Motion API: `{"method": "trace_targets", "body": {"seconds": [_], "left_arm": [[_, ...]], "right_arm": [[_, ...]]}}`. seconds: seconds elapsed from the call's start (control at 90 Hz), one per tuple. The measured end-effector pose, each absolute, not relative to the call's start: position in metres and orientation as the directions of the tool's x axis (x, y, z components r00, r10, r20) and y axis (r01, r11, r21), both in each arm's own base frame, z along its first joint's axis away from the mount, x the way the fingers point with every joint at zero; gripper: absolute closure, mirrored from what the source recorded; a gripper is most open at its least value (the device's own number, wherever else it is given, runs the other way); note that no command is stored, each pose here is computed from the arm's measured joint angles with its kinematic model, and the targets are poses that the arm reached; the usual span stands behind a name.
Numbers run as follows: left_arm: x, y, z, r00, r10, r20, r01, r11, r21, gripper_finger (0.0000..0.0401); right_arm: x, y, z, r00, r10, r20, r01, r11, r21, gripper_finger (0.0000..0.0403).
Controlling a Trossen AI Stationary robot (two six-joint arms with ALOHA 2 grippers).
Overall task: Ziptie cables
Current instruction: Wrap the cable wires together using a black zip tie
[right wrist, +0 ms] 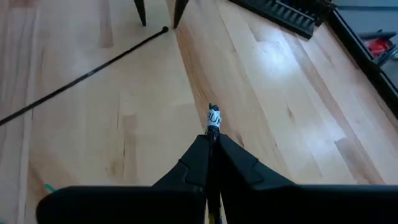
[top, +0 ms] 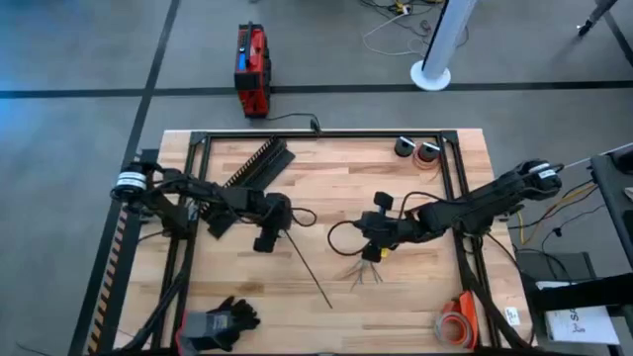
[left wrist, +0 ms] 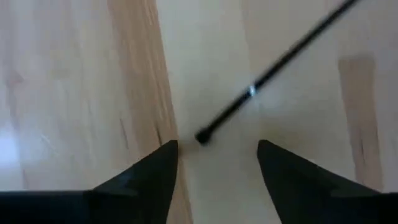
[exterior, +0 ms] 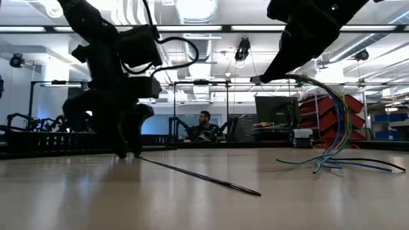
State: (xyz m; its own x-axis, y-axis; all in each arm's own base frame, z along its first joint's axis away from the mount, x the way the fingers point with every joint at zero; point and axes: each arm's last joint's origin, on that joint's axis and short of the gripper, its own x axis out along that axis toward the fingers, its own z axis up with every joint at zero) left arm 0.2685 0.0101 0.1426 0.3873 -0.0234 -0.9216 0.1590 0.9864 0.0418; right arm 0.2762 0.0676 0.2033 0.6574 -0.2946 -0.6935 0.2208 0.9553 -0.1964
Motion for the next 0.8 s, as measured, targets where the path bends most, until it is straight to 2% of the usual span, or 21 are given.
{"method": "trace_targets", "body": {"seconds": [0.278,0.8], "left_arm": [[0.2725,0.0080,0.1415,0.459,-0.019,-0.888,0.184,0.980,0.073,0.0282],[0.2647,0.0073,0.1340,0.436,-0.047,-0.899,0.146,0.989,0.019,0.0346]], "right_arm": [[0.2765,0.0675,0.2035,0.660,-0.296,-0.691,0.212,0.955,-0.207,0.0396],[0.2793,0.0683,0.2060,0.686,-0.288,-0.668,0.192,0.957,-0.216,0.0396]]}}
